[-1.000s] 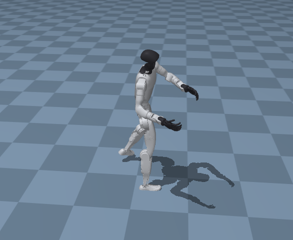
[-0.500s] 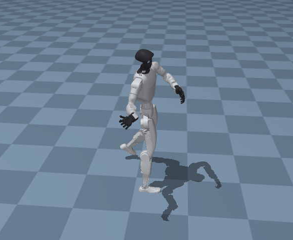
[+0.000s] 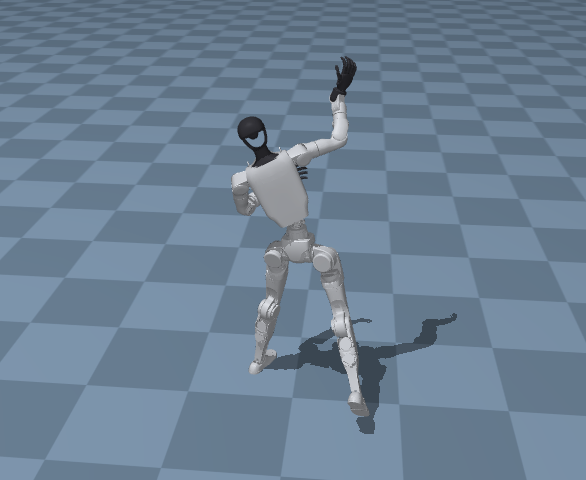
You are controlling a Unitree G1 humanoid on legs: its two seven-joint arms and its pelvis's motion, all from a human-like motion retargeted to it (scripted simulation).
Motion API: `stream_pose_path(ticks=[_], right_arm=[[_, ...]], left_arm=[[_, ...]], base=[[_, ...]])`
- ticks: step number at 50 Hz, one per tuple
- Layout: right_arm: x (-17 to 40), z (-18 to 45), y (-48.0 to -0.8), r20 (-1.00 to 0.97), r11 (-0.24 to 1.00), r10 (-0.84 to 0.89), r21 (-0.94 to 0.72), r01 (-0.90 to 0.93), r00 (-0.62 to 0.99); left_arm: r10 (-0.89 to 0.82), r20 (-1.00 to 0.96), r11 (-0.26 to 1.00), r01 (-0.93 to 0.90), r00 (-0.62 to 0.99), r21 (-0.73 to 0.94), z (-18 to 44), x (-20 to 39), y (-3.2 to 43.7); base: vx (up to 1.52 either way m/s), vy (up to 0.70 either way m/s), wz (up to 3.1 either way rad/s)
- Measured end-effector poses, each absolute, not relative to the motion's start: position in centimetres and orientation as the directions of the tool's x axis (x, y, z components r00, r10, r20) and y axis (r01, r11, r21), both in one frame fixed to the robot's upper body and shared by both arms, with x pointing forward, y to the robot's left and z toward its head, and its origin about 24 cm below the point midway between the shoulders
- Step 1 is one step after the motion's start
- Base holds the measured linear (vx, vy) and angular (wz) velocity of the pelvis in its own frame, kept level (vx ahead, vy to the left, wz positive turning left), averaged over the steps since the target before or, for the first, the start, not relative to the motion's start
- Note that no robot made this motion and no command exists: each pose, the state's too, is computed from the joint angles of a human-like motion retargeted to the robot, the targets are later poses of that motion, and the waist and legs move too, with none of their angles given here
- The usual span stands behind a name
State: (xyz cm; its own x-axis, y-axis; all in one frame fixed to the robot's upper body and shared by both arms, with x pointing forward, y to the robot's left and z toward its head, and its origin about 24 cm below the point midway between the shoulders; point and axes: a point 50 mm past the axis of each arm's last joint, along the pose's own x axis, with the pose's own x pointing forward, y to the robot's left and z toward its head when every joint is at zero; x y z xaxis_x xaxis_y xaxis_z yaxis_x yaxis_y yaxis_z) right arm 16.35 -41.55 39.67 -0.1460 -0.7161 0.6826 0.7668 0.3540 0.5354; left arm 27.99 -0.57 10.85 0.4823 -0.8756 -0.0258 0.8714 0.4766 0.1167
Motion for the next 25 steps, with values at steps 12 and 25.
stream_pose_path(ticks=[12,25], right_arm=[[36.8,35.4,-31.2,0.517,0.587,-0.502,-0.384,0.712,0.693],[38.2,22.5,-15.2,0.306,0.953,0.133,-0.299,-0.038,0.943]], left_arm=[[-0.639,0.031,0.738,0.625,0.768,-0.254,7.8,30.4,2.5],[-0.206,0.034,0.943,0.208,0.978,-0.259,8.2,32.8,13.8]], base=[[0.09,-0.04,1.15],[-0.15,0.18,-0.4]])
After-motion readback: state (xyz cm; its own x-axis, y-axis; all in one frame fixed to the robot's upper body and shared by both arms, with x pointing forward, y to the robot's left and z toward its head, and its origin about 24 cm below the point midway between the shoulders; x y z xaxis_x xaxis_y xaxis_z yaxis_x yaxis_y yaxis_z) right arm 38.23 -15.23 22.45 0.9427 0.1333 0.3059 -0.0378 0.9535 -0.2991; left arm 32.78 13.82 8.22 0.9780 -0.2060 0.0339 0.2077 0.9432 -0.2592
